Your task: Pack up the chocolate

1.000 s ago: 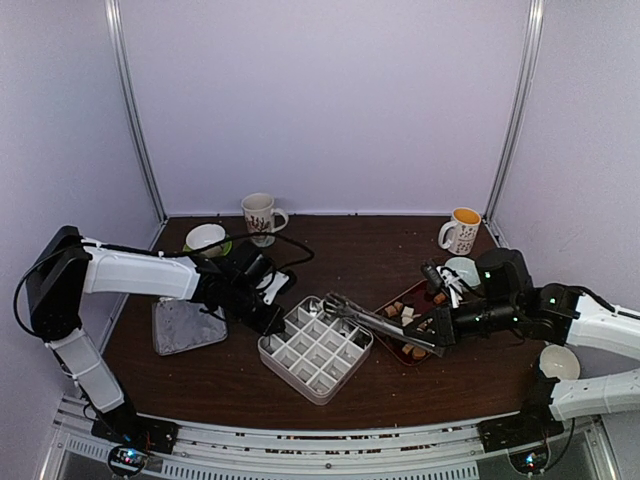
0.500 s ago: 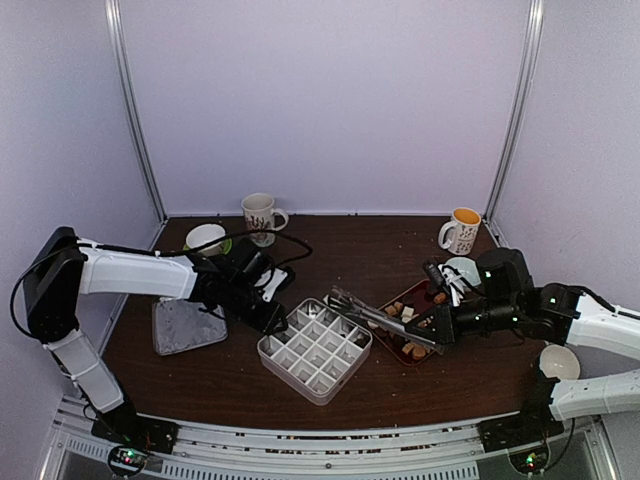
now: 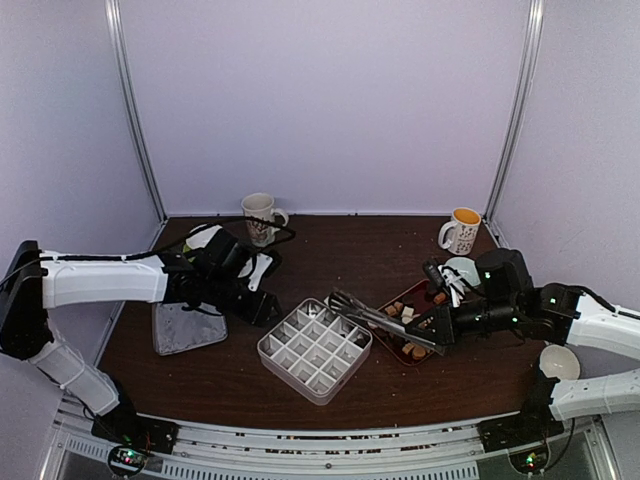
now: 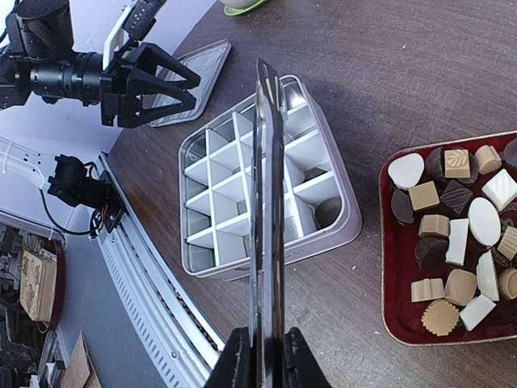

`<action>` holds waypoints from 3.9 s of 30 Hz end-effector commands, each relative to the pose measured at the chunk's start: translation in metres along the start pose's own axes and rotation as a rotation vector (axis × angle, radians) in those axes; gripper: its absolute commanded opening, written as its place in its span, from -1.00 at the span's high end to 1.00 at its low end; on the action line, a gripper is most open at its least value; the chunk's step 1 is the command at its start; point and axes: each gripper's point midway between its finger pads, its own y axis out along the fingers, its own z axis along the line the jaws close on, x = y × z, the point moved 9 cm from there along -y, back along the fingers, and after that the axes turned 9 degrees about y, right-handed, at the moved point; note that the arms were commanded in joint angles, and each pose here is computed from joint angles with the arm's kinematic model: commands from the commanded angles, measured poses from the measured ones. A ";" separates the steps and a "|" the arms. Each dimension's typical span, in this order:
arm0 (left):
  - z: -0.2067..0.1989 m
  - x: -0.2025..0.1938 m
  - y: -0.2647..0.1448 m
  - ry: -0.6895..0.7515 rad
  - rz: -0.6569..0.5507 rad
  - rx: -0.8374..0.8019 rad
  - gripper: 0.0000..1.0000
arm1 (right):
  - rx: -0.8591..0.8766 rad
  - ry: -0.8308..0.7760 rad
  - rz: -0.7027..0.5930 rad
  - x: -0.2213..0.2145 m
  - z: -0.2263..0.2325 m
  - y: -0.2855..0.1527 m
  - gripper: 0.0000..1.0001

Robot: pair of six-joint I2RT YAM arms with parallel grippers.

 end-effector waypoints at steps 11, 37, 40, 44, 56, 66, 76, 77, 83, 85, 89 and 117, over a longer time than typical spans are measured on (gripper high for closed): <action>0.014 0.000 -0.042 -0.062 -0.229 0.077 -0.55 | 0.019 -0.035 -0.050 0.011 0.013 -0.004 0.73; 0.017 0.001 -0.052 -0.060 -0.264 0.115 -0.95 | -0.026 -0.075 -0.015 0.013 0.015 0.008 0.73; 0.017 0.001 -0.051 -0.059 -0.258 0.116 -0.95 | -0.036 -0.079 -0.002 0.013 0.014 0.012 0.72; 0.018 -0.001 -0.049 -0.065 -0.233 0.127 -0.95 | -0.058 -0.091 0.002 0.012 0.012 0.016 0.71; 0.019 -0.005 -0.043 -0.071 -0.208 0.132 -0.95 | -0.070 -0.101 0.016 0.014 0.011 0.024 0.59; 0.019 -0.005 -0.042 -0.070 -0.203 0.134 -0.95 | -0.073 -0.106 0.021 0.015 0.012 0.026 0.41; 0.019 -0.006 -0.046 -0.071 -0.210 0.140 -0.94 | -0.069 -0.108 -0.014 0.018 0.015 0.019 0.32; 0.020 -0.005 -0.047 -0.072 -0.211 0.147 -0.94 | -0.068 -0.107 -0.023 0.018 0.015 0.017 0.32; 0.020 -0.007 -0.060 -0.077 -0.234 0.162 -0.93 | -0.066 -0.093 -0.071 0.019 0.016 0.010 0.33; 0.020 -0.008 -0.063 -0.082 -0.233 0.162 -0.92 | -0.064 -0.087 -0.079 0.019 0.016 0.008 0.38; 0.020 -0.013 -0.072 -0.108 -0.258 0.159 -0.92 | -0.073 -0.072 -0.116 0.020 0.016 0.001 0.44; 0.019 -0.025 -0.092 -0.107 -0.299 0.150 -0.93 | -0.265 -0.564 0.171 -0.054 0.012 0.037 -1.00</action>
